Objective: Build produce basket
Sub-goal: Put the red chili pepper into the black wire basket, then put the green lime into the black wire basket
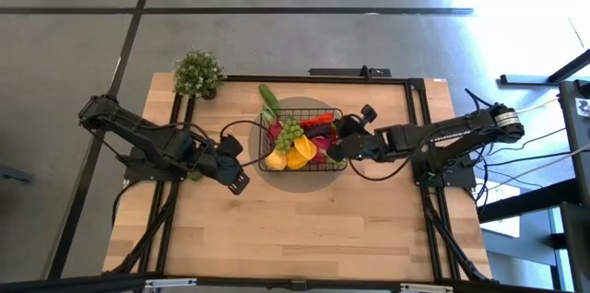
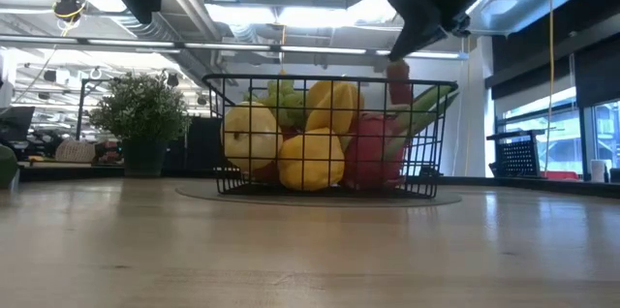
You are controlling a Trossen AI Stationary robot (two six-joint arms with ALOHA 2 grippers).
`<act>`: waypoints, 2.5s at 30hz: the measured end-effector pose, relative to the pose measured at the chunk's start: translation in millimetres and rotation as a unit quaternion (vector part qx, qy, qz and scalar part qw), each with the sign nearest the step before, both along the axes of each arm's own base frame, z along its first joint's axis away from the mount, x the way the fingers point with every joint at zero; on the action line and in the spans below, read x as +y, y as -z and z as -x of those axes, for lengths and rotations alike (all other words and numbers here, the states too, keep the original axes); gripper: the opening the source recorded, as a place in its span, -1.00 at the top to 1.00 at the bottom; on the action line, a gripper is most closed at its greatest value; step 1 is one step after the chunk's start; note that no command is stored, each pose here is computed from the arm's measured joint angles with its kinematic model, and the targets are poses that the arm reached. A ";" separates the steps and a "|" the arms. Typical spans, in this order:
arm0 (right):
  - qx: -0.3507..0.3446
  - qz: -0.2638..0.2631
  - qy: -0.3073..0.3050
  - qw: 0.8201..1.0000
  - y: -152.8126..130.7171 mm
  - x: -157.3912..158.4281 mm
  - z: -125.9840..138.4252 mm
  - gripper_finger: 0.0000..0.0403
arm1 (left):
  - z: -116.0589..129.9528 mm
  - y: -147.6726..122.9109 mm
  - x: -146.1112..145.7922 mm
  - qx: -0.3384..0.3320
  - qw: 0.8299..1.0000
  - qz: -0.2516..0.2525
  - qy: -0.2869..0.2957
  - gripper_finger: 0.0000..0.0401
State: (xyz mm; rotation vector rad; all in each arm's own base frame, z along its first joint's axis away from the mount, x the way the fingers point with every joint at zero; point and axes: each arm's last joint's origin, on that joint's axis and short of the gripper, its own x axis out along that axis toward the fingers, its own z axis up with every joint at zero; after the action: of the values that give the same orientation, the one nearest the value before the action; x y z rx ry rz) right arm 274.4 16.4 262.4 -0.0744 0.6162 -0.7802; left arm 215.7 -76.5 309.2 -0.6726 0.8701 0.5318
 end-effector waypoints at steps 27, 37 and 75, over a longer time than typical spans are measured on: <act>0.039 -0.142 -0.086 0.985 28.3 -11.4 -19.4 0.47 | 0.8 0.7 -1.4 0.008 0.999 0.037 -0.010 0.50; 0.026 -0.170 -0.153 0.973 -24.0 -6.4 -31.5 0.35 | 11.8 6.2 1.7 0.068 0.994 0.063 -0.065 0.50; 0.050 -0.188 -0.411 0.891 -84.7 5.9 -32.1 0.35 | 52.0 57.9 6.4 0.280 0.869 0.169 -0.371 0.50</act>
State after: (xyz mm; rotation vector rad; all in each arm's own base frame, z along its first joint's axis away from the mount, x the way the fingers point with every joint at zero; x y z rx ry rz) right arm 306.5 22.3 347.1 -0.0146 0.7443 0.1736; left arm 163.7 -70.1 251.3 -1.2218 1.2587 1.3357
